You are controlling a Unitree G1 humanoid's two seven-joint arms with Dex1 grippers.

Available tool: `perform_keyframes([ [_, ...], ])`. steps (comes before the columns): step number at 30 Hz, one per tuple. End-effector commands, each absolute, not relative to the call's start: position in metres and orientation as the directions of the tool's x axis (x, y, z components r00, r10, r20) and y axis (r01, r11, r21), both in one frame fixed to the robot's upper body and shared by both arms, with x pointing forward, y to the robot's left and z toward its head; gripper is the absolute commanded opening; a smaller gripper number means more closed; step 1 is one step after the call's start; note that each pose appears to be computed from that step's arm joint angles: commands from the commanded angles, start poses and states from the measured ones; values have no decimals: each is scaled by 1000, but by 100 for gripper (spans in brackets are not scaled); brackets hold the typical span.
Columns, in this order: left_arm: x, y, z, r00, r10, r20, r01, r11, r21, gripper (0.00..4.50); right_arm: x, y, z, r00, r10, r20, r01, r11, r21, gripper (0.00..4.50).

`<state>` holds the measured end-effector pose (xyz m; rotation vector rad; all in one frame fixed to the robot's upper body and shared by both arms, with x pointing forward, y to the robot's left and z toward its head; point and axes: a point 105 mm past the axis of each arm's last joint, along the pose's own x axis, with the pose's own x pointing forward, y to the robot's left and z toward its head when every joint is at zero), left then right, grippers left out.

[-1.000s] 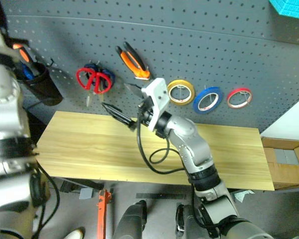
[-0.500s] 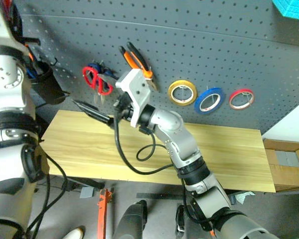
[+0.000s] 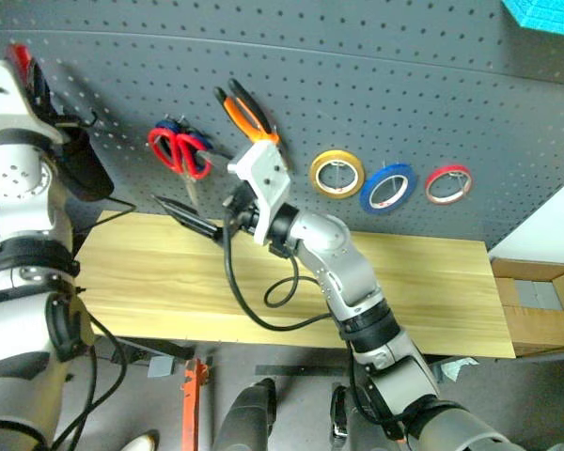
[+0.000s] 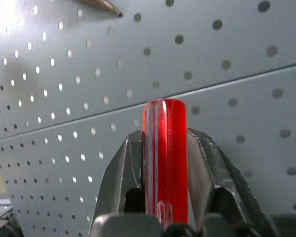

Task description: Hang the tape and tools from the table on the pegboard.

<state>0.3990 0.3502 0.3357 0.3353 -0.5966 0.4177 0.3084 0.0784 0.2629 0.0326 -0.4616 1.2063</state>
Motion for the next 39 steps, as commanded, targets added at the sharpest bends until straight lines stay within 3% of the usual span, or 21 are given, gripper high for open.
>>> perform_keyframes([
  [1,387,363,340,713,348,608,-500,861,94,79,301,76,275,247,883,399,-896,365,-252,450],
  [2,387,364,337,719,357,597,-499,863,85,79,301,75,275,248,883,397,-896,366,-253,450],
  [13,385,357,337,735,351,580,-478,875,75,437,304,70,271,257,885,389,-894,371,-253,450],
  [19,396,323,341,788,209,578,-268,963,17,444,305,68,271,268,880,393,-883,387,-264,450],
  [24,386,286,363,756,70,651,-176,979,99,444,305,65,269,263,887,380,-874,386,-296,450],
  [28,380,250,362,772,25,636,-59,998,33,444,307,53,267,301,877,375,-859,420,-292,450],
  [35,345,127,296,824,-301,481,333,943,18,444,308,-3,228,502,815,291,-776,573,-264,450],
  [39,330,95,249,857,-381,346,418,908,-36,444,305,-28,210,607,756,244,-712,654,-255,450],
])
